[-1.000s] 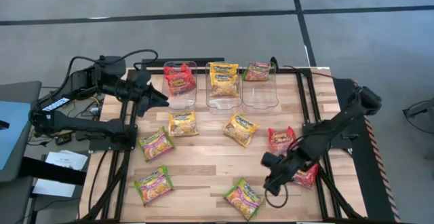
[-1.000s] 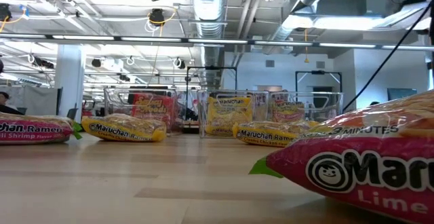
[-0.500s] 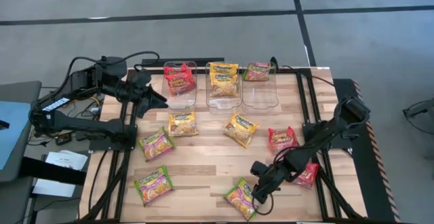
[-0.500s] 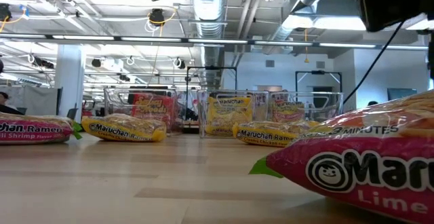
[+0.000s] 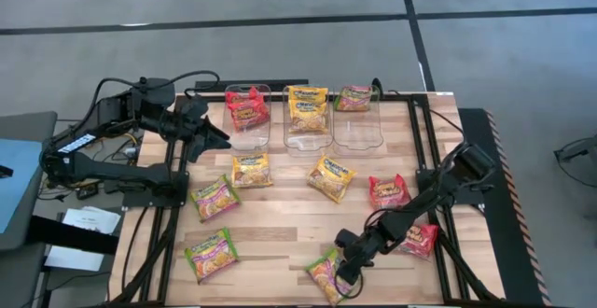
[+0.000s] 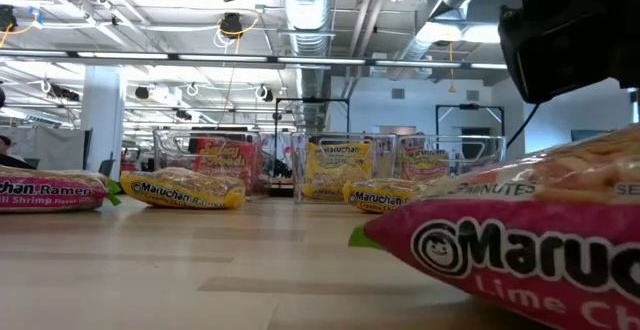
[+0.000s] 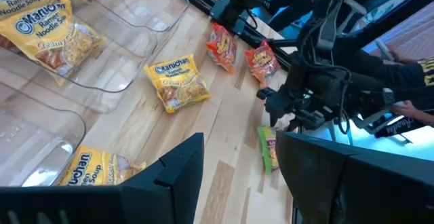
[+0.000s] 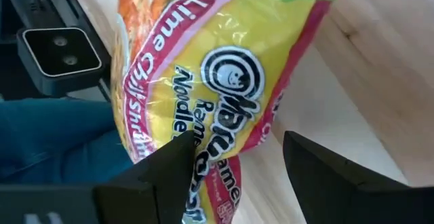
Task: Sort Maruchan noodles
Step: Put the green noodle pack into the right transparent bin
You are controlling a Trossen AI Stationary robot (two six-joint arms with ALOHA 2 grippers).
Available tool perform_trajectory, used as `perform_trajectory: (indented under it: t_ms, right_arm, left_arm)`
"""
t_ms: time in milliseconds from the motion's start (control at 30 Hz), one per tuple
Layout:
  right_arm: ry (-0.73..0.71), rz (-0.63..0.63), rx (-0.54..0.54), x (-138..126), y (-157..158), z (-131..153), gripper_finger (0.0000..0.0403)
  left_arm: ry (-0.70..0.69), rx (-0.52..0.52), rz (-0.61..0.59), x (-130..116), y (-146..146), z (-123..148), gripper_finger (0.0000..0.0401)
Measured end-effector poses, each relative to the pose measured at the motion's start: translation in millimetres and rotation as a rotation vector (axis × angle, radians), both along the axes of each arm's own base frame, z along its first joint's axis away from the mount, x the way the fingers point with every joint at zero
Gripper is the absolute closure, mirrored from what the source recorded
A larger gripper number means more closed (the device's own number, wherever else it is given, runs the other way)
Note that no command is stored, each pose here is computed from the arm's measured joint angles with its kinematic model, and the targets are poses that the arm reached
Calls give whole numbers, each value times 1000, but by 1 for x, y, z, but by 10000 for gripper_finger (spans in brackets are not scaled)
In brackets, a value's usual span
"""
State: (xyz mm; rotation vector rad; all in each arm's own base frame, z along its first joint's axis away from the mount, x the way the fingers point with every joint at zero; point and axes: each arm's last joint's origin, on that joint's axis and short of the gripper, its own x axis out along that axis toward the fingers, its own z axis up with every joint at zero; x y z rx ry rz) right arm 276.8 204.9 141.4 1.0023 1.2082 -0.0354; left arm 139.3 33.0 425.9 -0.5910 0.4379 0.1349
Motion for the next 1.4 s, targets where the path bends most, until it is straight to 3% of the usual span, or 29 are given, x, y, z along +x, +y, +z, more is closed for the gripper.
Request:
perform_trajectory:
  t_ms: [167, 400, 467, 667, 833, 1100, 1400]
  right_arm:
    - [5, -7, 4, 3, -3, -1, 206]
    - [18, 70, 52, 7, -8, 0, 364]
    - [8, 98, 49, 8, -11, 1, 390]
    - [29, 148, -38, 3, -31, 13, 395]
    - [4, 185, -109, -5, -57, 41, 398]
    - [-112, 148, -267, -26, -105, 91, 400]
    - [-158, 161, -401, -55, -152, 122, 400]
  left_arm:
    - [8, 2, 9, 0, 0, -1, 229]
    - [9, 3, 10, 0, 0, -1, 229]
    - [9, 4, 12, 0, 0, -1, 229]
    - [14, 22, 48, 0, 1, -1, 229]
    - [17, 34, 72, -1, 2, -1, 229]
    - [18, 30, 78, -1, 2, -1, 229]
    - [25, 48, 125, -1, 4, -1, 229]
